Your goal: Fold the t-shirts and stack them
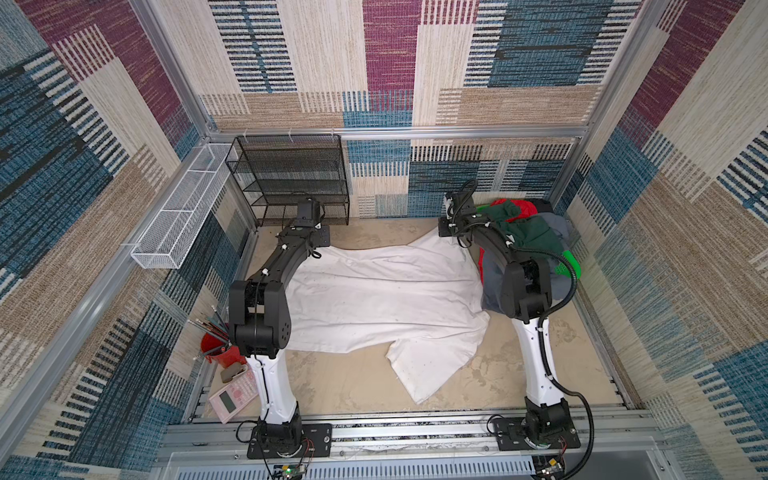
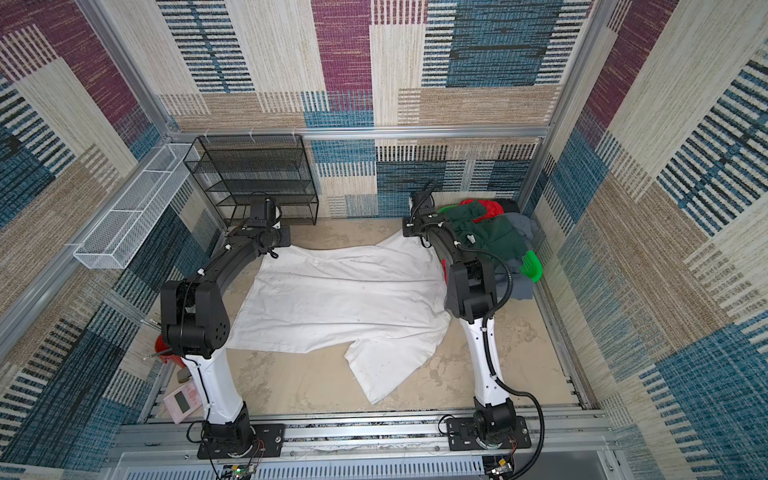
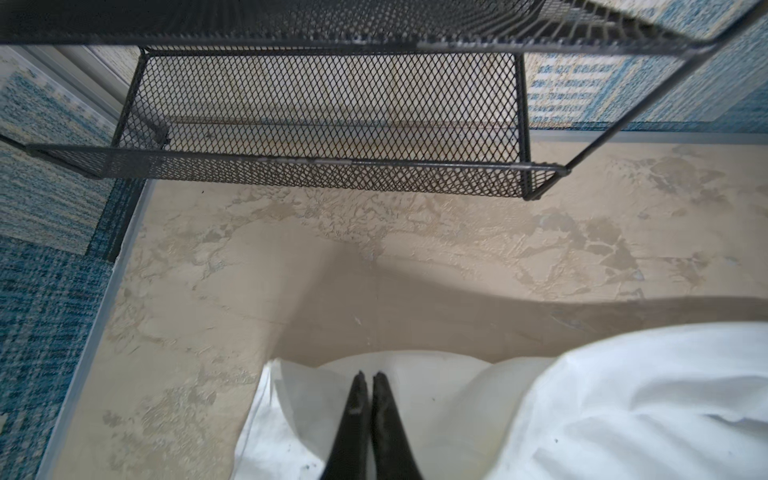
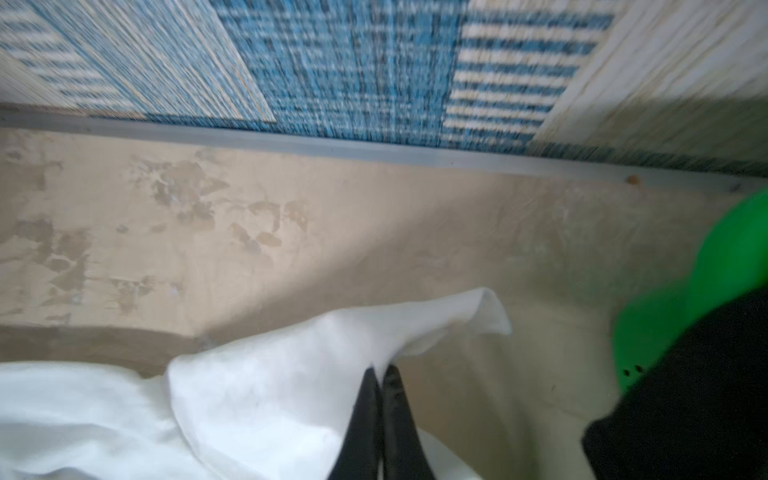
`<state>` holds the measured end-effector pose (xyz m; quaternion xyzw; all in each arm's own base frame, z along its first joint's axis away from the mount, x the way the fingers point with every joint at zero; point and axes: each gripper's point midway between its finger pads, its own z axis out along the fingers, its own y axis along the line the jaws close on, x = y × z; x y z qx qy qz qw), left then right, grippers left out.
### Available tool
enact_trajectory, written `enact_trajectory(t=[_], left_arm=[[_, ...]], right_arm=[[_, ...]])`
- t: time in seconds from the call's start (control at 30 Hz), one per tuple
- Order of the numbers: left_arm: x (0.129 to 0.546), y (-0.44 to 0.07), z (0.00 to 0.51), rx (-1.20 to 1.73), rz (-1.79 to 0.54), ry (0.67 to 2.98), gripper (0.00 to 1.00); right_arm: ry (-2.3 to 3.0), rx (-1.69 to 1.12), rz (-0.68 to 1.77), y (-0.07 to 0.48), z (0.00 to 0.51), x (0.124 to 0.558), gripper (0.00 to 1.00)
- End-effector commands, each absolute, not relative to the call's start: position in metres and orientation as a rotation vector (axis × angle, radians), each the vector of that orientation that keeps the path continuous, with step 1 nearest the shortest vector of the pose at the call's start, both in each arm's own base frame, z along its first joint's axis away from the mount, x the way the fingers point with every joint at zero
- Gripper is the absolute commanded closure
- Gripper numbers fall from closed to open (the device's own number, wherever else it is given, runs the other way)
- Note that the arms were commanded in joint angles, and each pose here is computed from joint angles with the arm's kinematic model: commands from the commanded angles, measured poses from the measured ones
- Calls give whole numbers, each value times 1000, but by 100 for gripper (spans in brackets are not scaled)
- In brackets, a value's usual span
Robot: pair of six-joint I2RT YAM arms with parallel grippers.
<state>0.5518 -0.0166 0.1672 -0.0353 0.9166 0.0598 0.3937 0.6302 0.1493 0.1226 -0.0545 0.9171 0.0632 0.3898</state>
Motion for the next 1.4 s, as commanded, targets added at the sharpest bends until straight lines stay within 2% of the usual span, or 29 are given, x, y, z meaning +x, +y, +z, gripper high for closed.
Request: enact_trajectory(t=[0.0,0.23,0.6,1.03,1.37], left_arm=[[549,-11,173,-118,175,2326,100],[545,-8,183,-141,175,2302,100],[549,-2,181,-150,201,2306,100],[571,1,193,-133,225,2303,100],[550,2,191,-160,203,2274,100]], right_arm=[[2262,-107,153,147,147,634,100],[2231,-92,182,143,165,613,100],[2166,-49,95,120,187,577,100],[2172,-81,25,124,189,623,100],[2186,-84,90,127,188,597,100]])
